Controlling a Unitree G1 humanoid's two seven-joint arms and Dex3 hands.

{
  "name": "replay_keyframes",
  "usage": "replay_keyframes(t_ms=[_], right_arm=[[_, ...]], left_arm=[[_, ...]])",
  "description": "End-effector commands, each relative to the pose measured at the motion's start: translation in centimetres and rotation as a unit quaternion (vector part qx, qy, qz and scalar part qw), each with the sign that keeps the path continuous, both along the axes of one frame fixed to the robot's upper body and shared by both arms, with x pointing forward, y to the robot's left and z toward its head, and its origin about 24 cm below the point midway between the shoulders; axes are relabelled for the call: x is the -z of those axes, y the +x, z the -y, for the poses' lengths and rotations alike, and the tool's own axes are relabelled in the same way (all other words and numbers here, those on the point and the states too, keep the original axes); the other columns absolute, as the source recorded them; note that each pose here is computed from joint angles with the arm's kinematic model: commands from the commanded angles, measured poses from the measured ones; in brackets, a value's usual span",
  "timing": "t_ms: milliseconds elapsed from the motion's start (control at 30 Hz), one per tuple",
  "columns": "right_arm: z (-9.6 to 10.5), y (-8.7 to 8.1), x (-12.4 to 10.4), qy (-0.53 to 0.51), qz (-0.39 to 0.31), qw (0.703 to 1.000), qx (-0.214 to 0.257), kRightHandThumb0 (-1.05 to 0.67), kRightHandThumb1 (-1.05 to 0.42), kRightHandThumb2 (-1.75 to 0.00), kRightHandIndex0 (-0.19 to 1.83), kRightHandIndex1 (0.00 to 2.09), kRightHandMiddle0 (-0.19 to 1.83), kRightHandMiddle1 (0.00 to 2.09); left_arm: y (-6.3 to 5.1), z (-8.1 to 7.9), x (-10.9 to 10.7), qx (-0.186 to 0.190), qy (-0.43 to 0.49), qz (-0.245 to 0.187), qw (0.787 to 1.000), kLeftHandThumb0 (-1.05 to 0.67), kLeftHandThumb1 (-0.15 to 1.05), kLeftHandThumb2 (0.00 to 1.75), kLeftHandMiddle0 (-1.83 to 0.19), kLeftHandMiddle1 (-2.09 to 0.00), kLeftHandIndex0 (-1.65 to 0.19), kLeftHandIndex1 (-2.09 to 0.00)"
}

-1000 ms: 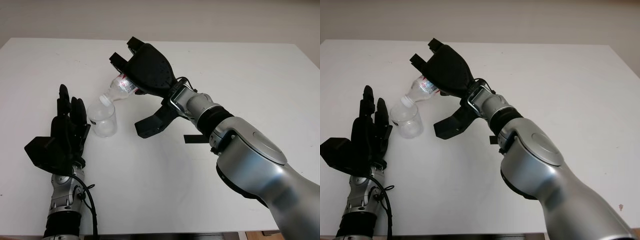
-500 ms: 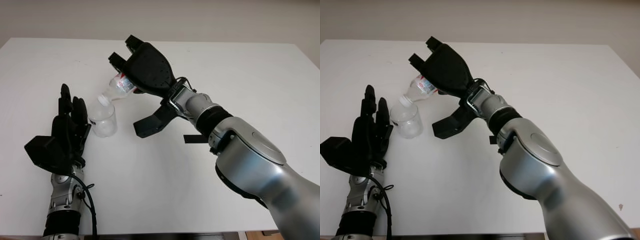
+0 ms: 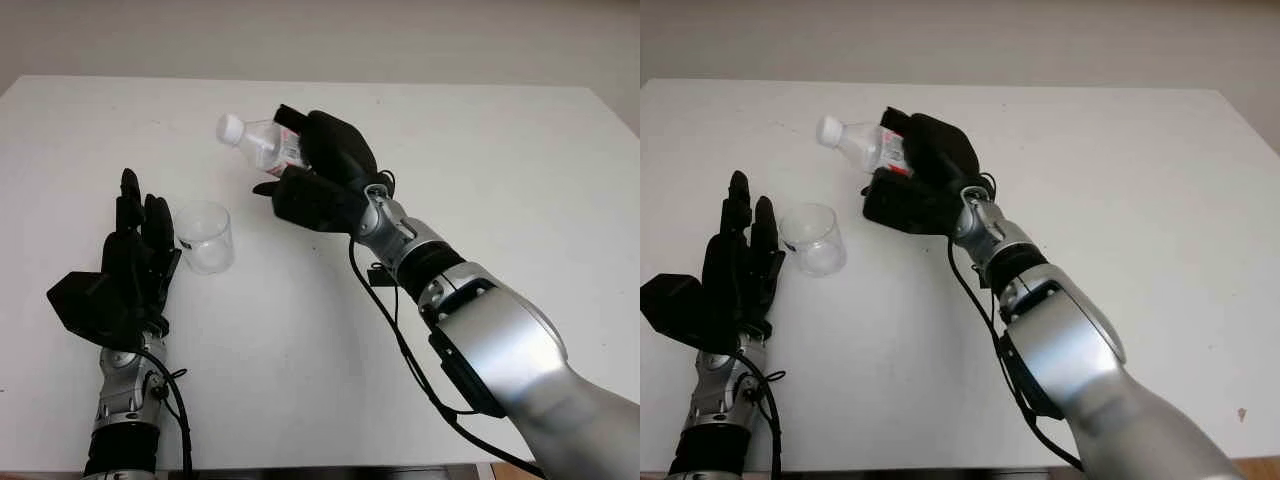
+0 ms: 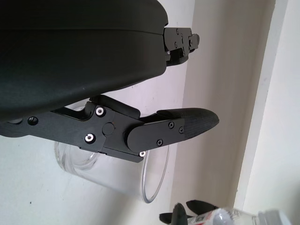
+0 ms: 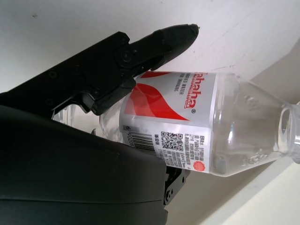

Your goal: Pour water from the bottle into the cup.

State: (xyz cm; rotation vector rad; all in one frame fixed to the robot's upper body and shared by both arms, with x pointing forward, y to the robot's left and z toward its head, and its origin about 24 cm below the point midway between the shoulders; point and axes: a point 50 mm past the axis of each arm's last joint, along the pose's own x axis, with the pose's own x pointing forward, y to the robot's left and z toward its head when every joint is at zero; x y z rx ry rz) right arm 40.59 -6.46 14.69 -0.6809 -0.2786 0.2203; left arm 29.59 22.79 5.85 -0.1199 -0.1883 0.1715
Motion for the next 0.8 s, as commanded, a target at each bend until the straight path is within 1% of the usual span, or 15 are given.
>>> replay_keyframes(t_ms=[0, 67, 133, 233, 300, 367, 533, 767], right_arm=[[1.1, 0.0, -0.5, 0.061, 0.000, 0.998, -0.007, -0.38, -1.05, -0.37, 1.34, 2.09, 1.00, 2.09], [2.2, -0.2, -0.2, 0.100, -0.008, 0.995, -0.016, -0.38, -1.05, -0.38, 1.36, 2.09, 1.06, 2.09], [2.9, -0.4, 0.1, 0.113, -0.009, 0.993, -0.024, -0.38, -1.05, -0.38, 1.38, 2.09, 1.10, 2.09], [4.2, -1.1, 1.1, 0.138, -0.012, 0.990, -0.041, -0.36, -1.05, -0.37, 1.37, 2.09, 1.11, 2.09], [5.2, -1.7, 1.9, 0.133, -0.017, 0.990, -0.047, -0.37, -1.05, -0.37, 1.35, 2.09, 1.10, 2.09], [6.1, -2.1, 2.7, 0.138, -0.032, 0.989, -0.047, -0.39, -1.05, -0.37, 1.35, 2.09, 1.09, 2.09], [8.1, -3.1, 4.0, 0.180, -0.061, 0.981, -0.035, -0.40, -1.05, -0.39, 1.31, 2.09, 0.99, 2.09], [9.9, -4.6, 5.3, 0.197, -0.081, 0.977, -0.010, -0.39, -1.05, -0.38, 1.28, 2.09, 0.96, 2.09]], left_arm=[[-0.7, -0.2, 1.2, 0.003, -0.005, -0.022, 1.000, -0.60, 1.05, 0.56, 0.08, -0.05, 0.09, -0.05], [-0.7, -0.2, 1.1, 0.006, -0.005, -0.022, 1.000, -0.60, 1.05, 0.55, 0.08, -0.05, 0.10, -0.04], [-0.8, -0.2, 1.1, 0.007, -0.006, -0.024, 1.000, -0.60, 1.05, 0.55, 0.09, -0.05, 0.10, -0.04], [-0.7, -0.1, 1.1, 0.008, 0.000, -0.027, 1.000, -0.61, 1.05, 0.55, 0.08, -0.05, 0.10, -0.05], [-0.7, -0.1, 1.1, 0.009, -0.002, -0.029, 1.000, -0.62, 1.05, 0.55, 0.08, -0.05, 0.10, -0.05], [-0.8, -0.2, 1.1, 0.013, -0.007, -0.029, 0.999, -0.62, 1.05, 0.54, 0.09, -0.05, 0.10, -0.04], [-1.0, -0.3, 1.1, 0.015, -0.004, -0.033, 0.999, -0.63, 1.05, 0.53, 0.10, -0.05, 0.11, -0.04], [-1.0, -0.3, 1.1, 0.021, -0.008, -0.033, 0.999, -0.63, 1.05, 0.55, 0.11, -0.05, 0.12, -0.04]])
